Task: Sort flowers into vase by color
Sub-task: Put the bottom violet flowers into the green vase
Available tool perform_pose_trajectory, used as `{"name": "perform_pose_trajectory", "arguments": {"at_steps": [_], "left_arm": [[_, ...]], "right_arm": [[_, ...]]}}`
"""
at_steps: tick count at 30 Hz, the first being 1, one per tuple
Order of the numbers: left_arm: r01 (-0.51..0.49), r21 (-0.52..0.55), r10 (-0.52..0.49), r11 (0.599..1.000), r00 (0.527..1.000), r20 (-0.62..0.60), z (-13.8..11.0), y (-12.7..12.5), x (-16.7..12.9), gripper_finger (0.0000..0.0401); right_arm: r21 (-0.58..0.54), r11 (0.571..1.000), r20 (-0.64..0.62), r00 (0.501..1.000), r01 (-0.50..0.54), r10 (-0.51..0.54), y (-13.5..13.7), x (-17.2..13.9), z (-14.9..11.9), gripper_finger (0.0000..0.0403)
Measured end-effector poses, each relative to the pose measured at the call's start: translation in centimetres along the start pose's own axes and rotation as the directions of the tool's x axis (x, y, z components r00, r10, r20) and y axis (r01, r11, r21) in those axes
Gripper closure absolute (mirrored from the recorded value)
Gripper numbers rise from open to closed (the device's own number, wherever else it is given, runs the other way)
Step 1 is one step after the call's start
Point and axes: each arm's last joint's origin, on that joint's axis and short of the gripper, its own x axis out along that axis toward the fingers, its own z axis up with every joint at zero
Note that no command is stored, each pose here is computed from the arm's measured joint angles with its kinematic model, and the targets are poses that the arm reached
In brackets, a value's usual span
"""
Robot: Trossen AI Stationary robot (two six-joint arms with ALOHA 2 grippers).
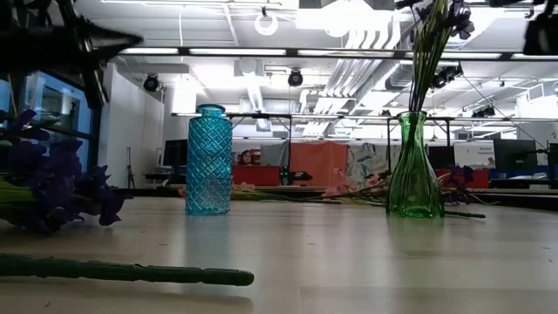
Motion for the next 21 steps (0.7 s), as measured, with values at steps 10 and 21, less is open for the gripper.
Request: {"name": "perform_pose_trajectory", "arguments": {"at_steps": [10, 21], "left_arm": [[0.202, 0.154, -0.195, 0.967, 0.979, -0.056, 2.8, -8.9, 1.9, 0.0373], [-0.175, 0.237, 0.294, 0.956, 0.532, -0.794, -3.7, -12.2, 8.4, 0.0350]], "right_arm": [[0.024, 0.996, 0.074, 0.993, 0.085, -0.087, -0.4, 0.8, -0.1, 0.0141], [0.036, 0.993, 0.117, 0.986, 0.113, -0.116, -0.5, 0.8, 0.0, 0.0142]]}}
